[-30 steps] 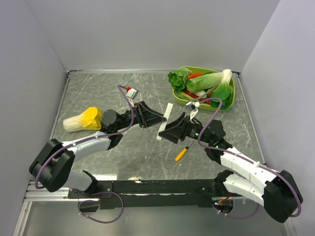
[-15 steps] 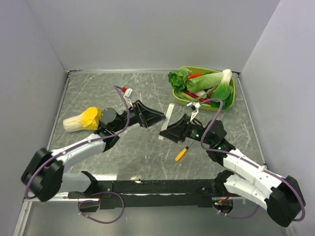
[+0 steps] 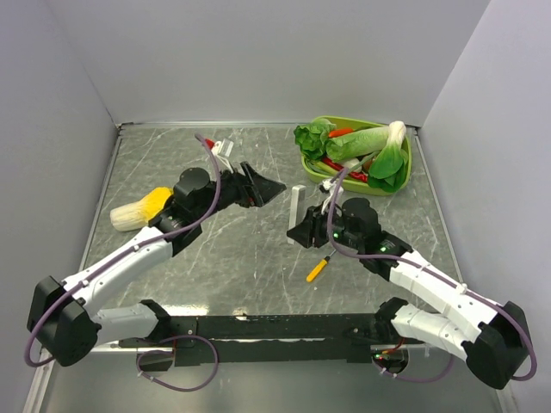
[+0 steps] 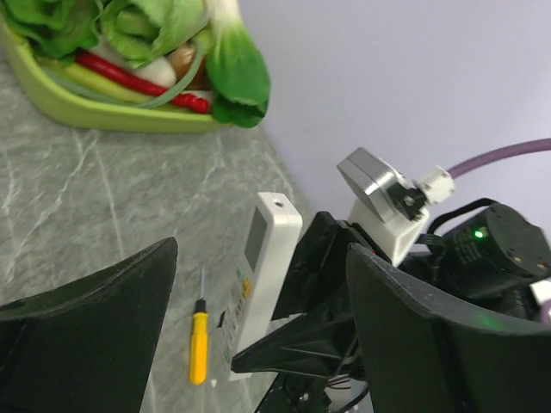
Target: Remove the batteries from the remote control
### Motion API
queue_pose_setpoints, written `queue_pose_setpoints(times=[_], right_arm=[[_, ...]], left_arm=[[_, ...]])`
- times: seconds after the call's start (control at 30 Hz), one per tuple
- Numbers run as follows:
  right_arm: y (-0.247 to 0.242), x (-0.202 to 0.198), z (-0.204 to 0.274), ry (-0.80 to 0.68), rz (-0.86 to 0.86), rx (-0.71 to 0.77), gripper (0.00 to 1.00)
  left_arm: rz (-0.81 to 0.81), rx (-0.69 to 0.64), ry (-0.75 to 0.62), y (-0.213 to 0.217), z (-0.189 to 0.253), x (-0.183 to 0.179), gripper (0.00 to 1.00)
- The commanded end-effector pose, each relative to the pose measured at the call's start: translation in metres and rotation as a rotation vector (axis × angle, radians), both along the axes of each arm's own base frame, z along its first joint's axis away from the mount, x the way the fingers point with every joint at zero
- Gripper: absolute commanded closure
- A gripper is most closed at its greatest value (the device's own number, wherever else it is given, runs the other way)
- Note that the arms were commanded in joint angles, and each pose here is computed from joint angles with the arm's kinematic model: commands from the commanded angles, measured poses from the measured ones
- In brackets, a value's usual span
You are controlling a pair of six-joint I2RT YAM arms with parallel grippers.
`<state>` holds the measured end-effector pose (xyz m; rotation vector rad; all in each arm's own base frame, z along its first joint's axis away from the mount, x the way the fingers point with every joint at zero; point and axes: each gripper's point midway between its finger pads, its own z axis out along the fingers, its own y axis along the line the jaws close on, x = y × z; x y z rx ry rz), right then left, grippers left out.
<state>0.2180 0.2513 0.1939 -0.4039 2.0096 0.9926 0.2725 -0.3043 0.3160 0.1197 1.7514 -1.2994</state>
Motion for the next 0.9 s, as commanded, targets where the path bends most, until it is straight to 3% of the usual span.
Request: queue_pose_setpoints(times=[0.0, 0.37, 0.53, 0.73, 0.87], right_arm=[[0.006, 0.005, 0.019, -0.061, -0.002, -0.024, 1.0], [0.026, 0.007, 0.022, -0.051, 0.019, -0.055, 1.0], [0.029, 0.013, 0.019, -0.04, -0.017, -0.089, 1.0], [0.034, 0.014, 0.016, -0.041, -0.009, -0.114, 1.0], [0.036, 0.015, 0.014, -0.058, 0.003, -0.118, 1.0]], left_arm=[[0.009, 0.043, -0.014, -0.003, -0.002, 0.009, 0.17], [-0.037, 0.08, 0.022, -0.019, -0.026, 0.013, 0.18], [-0.038, 0.113, 0.082, -0.022, -0.045, 0.015, 0.24], [-0.022, 0.128, 0.083, -0.021, -0.049, 0.018, 0.41], [-0.092, 0.114, 0.079, -0.028, -0.048, 0.009, 0.64]])
